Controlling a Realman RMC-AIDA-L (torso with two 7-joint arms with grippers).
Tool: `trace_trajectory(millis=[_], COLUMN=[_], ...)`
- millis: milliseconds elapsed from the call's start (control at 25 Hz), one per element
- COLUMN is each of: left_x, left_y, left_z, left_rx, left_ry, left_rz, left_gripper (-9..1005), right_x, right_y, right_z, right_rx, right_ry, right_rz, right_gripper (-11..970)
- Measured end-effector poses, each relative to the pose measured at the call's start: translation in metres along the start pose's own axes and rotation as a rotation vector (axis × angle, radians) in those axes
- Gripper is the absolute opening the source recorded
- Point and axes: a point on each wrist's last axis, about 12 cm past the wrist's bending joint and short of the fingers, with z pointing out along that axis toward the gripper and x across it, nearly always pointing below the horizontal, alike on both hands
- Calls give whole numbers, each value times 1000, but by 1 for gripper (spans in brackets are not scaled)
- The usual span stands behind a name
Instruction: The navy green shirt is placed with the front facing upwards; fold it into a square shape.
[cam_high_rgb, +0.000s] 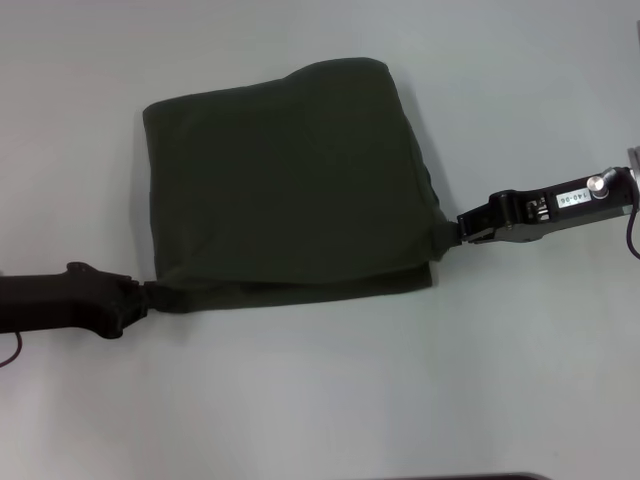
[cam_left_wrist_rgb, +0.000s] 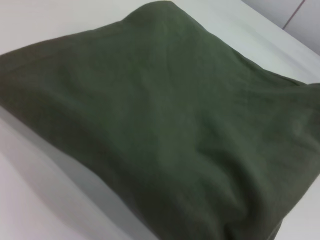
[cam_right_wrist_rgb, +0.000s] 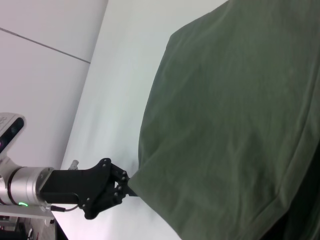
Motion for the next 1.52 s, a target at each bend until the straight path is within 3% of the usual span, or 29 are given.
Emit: trace_trajectory(millis=[1040,1520], left_x=[4,1], left_y=[3,0], left_z=[-8,-14], left_rx=[-20,3], left_ry=[10,11], left_rz=[-14,9], left_gripper=[7,92], right_x=[12,12], right_y=[-10,-12], right_z=[-7,-9], right_rx=[17,20], right_ry=[-2,-9], right_rz=[54,80], right_gripper=[24,29])
